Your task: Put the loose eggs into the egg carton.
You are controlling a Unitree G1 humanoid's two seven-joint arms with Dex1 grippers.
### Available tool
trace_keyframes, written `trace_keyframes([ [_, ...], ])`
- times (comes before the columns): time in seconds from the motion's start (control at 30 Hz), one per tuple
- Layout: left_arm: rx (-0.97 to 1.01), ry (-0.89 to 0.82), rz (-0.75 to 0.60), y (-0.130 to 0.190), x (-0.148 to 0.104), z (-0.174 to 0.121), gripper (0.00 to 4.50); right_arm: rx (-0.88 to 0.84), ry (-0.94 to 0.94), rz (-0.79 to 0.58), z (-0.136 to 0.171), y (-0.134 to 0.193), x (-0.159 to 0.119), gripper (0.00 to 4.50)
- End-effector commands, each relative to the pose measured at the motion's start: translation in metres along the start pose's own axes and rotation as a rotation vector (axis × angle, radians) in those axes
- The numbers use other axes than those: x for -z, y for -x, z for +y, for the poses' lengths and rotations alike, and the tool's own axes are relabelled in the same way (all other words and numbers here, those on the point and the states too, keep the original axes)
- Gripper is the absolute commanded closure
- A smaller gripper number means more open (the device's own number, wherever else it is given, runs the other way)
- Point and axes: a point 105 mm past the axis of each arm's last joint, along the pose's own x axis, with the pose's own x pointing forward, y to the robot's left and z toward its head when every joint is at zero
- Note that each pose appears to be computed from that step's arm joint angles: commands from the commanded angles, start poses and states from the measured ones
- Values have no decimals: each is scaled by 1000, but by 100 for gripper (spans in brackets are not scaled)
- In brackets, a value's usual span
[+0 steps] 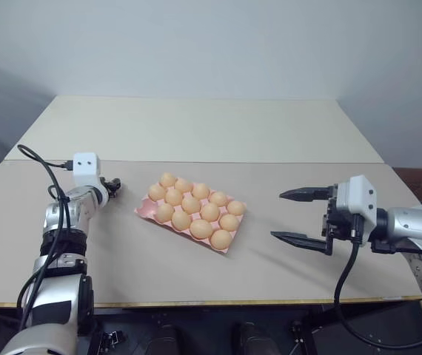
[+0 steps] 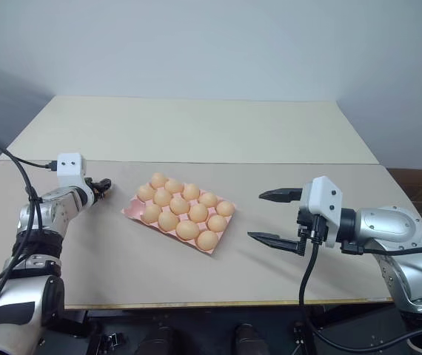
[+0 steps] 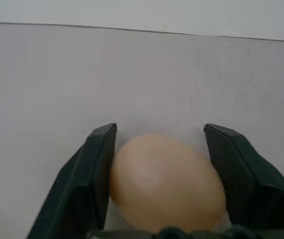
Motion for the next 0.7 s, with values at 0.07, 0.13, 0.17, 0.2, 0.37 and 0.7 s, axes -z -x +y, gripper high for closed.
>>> trace_keyframes([
  [0.07, 11, -6, -58, 3, -13, -1, 231, 28, 45, -15, -3, 5, -12, 0],
  [0.13, 11, -27, -76, 7, -17, 1, 233, 30, 44, -15, -3, 6, -12, 0],
  [0.17, 19, -41, -91, 10, -21, 0, 233, 30, 44, -14, -3, 6, -12, 0],
  [0.2, 34, -53, -110, 14, -26, -2, 233, 30, 44, -14, -3, 6, -12, 0],
  [0.37, 260, -127, -225, 43, -51, -47, 233, 29, 42, -14, -3, 5, -11, 0],
  [0.7, 538, -257, -148, 73, -21, -99, 233, 38, 35, -18, -1, 4, -10, 0],
])
